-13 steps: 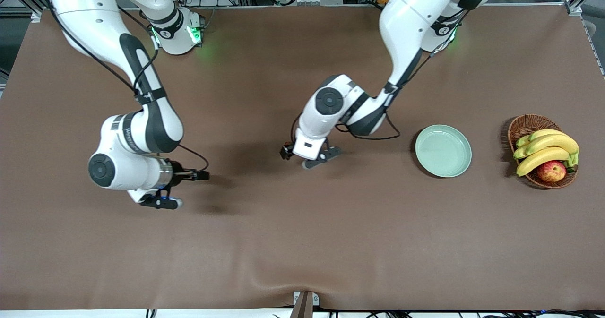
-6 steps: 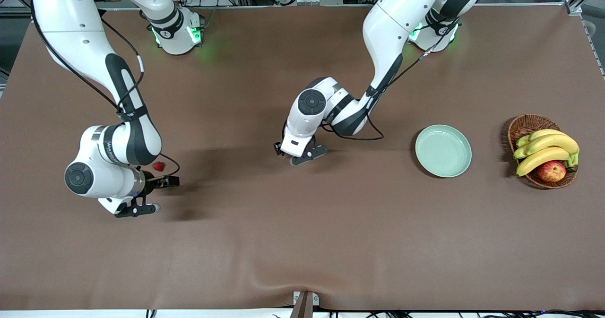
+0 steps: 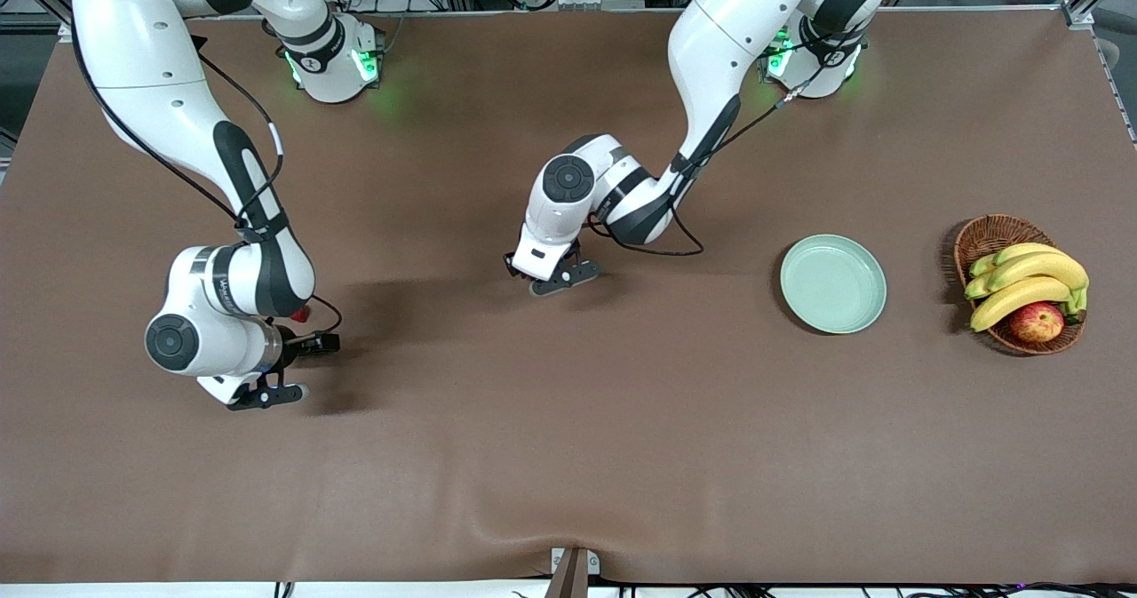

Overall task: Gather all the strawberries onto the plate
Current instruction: 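Carry the strawberry to the plate while the right gripper grasps another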

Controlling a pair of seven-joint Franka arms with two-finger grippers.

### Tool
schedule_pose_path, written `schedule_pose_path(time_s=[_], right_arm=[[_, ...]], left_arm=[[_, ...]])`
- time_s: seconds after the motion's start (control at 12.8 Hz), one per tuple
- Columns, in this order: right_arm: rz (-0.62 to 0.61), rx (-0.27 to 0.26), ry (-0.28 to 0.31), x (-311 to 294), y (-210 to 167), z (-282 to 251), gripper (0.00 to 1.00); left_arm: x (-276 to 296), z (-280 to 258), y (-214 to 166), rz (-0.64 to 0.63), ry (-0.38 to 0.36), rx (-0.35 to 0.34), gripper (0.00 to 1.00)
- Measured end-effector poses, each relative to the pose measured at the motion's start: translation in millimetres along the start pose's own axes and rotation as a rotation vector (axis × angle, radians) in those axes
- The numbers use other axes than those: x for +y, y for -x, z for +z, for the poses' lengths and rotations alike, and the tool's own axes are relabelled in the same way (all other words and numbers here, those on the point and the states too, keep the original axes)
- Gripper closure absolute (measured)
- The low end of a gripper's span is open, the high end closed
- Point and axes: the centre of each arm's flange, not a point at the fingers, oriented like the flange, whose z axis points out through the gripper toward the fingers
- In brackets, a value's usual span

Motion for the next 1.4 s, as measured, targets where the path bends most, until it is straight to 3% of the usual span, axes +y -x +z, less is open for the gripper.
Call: schedule_pose_path(time_s=[0.08, 0.23, 0.62, 0.7, 0.78, 1.09, 1.25, 1.4], right_arm=[[0.000, -0.009, -0.001, 0, 2, 4, 0.00], [-0.001, -0.021, -0.002, 0, 4, 9, 0.04], [-0.007, -0.031, -0.003, -2, 6, 11, 0.65], [-0.008, -0.029, -0.003, -2, 6, 11, 0.69], [-0.011, -0.026, -0.004, -3, 5, 8, 0.69], [-0.038, -0.074, -0.045, -24, -6, -57, 0.69], [-0.050, -0.089, -0.110, -45, -7, -99, 0.69], [-0.063, -0.081, -0.216, -84, -9, -114, 0.69]], left_arm=[[-1, 1, -1, 0.000, -0.008, -0.001, 0.50], [-3, 1, -6, 0.010, -0.016, 0.015, 0.50], [-5, 0, -12, 0.010, -0.021, 0.023, 0.51], [-5, 0, -11, 0.011, -0.022, 0.023, 0.61], [-4, -1, -11, 0.011, -0.023, 0.023, 0.67], [-9, -29, -40, -0.027, -0.081, 0.017, 0.67], [-23, -93, -80, -0.086, -0.160, 0.009, 0.67], [-64, -162, -129, -0.128, -0.269, -0.017, 0.67]])
